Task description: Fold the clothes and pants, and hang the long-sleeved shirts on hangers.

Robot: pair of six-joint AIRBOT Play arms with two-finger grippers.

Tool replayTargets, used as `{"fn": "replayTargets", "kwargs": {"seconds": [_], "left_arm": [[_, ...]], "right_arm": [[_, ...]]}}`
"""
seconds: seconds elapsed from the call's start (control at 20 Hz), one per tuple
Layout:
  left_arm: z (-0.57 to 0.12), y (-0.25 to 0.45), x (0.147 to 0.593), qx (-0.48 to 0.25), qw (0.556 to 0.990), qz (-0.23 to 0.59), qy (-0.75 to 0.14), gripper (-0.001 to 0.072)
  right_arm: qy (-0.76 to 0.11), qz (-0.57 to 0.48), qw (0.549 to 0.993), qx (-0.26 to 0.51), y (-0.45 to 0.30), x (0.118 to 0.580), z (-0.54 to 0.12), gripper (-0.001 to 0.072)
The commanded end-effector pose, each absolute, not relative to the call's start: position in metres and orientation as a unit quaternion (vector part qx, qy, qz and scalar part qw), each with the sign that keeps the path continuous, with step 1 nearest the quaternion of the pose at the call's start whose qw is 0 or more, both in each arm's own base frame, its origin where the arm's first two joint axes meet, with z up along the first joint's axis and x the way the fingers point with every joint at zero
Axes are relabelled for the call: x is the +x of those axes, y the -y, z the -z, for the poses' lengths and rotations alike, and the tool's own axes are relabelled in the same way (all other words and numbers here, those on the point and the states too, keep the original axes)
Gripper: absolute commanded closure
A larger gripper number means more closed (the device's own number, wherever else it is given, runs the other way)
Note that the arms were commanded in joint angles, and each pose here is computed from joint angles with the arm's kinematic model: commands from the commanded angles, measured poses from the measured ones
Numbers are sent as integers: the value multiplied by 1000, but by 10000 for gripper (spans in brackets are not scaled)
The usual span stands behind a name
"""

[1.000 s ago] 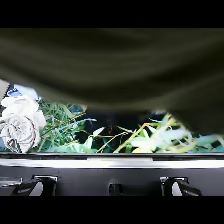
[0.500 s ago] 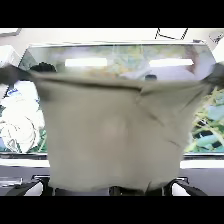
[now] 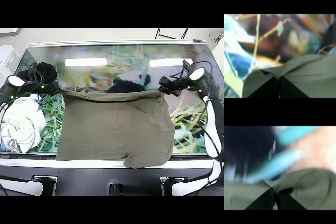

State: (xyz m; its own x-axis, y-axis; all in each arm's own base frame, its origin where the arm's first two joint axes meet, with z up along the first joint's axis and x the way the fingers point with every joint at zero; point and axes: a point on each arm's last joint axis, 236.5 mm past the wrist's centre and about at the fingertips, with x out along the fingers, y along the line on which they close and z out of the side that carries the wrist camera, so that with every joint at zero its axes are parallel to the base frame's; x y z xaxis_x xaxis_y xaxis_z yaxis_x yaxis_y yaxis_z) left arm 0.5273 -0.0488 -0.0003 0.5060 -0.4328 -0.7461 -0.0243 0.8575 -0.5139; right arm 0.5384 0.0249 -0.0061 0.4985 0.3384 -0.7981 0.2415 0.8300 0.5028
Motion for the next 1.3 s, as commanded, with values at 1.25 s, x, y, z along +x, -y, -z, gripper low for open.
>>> {"fn": "replayTargets", "kwargs": {"seconds": [1.25], "left_arm": [[75, 40, 353, -205, 581, 185, -766, 685]], "right_arm": [[-756, 9, 609, 241, 4, 360, 70, 669]]}}
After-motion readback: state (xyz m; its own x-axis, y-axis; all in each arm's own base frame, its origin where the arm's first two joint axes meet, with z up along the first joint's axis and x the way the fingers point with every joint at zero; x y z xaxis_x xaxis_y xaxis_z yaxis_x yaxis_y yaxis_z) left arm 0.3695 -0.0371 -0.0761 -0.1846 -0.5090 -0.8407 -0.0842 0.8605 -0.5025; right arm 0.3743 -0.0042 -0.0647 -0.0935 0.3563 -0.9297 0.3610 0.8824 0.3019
